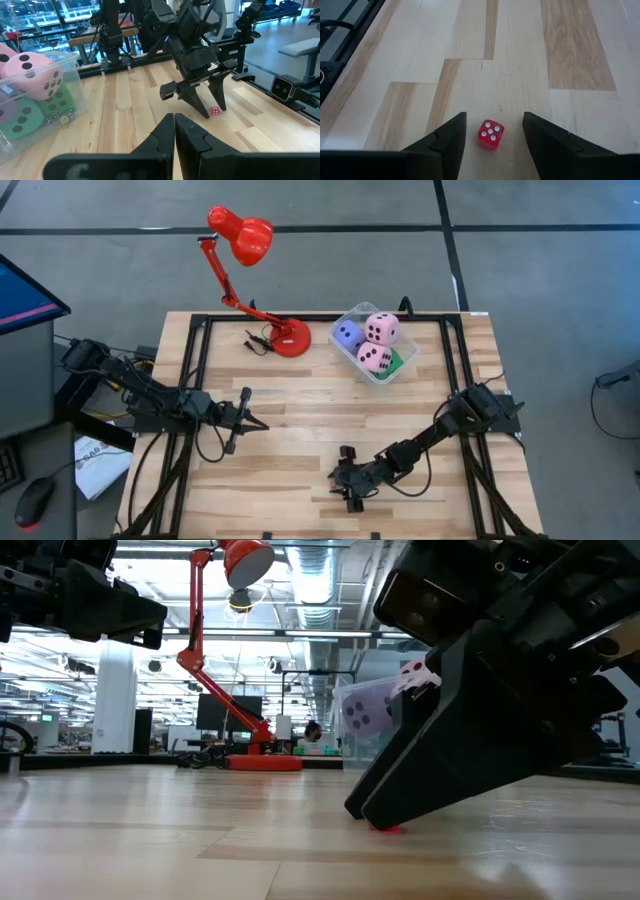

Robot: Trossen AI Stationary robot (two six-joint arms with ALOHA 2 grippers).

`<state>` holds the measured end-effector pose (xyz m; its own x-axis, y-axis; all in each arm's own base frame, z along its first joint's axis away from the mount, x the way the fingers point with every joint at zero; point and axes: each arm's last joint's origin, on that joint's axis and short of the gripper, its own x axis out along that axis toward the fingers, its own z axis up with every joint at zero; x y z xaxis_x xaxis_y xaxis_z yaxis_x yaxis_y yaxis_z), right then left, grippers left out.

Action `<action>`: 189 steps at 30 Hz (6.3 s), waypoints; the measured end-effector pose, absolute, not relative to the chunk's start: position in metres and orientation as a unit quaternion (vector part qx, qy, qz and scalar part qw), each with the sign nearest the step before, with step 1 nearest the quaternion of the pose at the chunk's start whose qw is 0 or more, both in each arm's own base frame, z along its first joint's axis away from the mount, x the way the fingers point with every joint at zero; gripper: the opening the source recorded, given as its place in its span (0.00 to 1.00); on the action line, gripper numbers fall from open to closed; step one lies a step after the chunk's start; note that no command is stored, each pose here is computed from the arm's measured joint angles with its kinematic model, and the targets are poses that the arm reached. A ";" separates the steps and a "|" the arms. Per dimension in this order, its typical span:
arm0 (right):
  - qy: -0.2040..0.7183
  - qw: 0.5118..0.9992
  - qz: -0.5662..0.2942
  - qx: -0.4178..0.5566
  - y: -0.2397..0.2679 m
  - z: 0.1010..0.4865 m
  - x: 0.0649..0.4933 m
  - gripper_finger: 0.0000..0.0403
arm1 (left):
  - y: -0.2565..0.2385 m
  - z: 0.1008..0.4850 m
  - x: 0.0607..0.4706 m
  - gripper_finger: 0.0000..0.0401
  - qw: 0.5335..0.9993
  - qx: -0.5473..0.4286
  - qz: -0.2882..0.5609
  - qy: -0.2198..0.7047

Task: Pick & Place Dice
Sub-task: Put the small pink dice into the transparent bin, then return to Home Position

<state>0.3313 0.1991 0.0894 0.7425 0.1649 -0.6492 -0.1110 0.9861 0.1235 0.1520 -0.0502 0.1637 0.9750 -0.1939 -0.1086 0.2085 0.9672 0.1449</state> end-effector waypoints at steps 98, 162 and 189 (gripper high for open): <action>0.386 0.806 -0.433 0.115 -0.047 0.284 0.209 0.18 | -0.050 0.165 0.152 0.00 0.991 0.076 -0.101 0.040; 0.368 0.824 -0.405 0.145 -0.040 0.281 0.222 0.31 | -0.050 0.165 0.152 0.00 0.991 0.076 -0.101 0.040; 0.322 0.928 -0.185 0.038 0.050 0.293 0.237 0.05 | -0.050 0.167 0.152 0.00 0.992 0.074 -0.100 0.032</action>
<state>0.2370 0.0503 0.2930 0.7240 -0.3194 -0.6113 0.3681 0.9285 -0.0492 0.1523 -0.0503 0.1666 0.9777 -0.1945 -0.0790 0.2041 0.9688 0.1408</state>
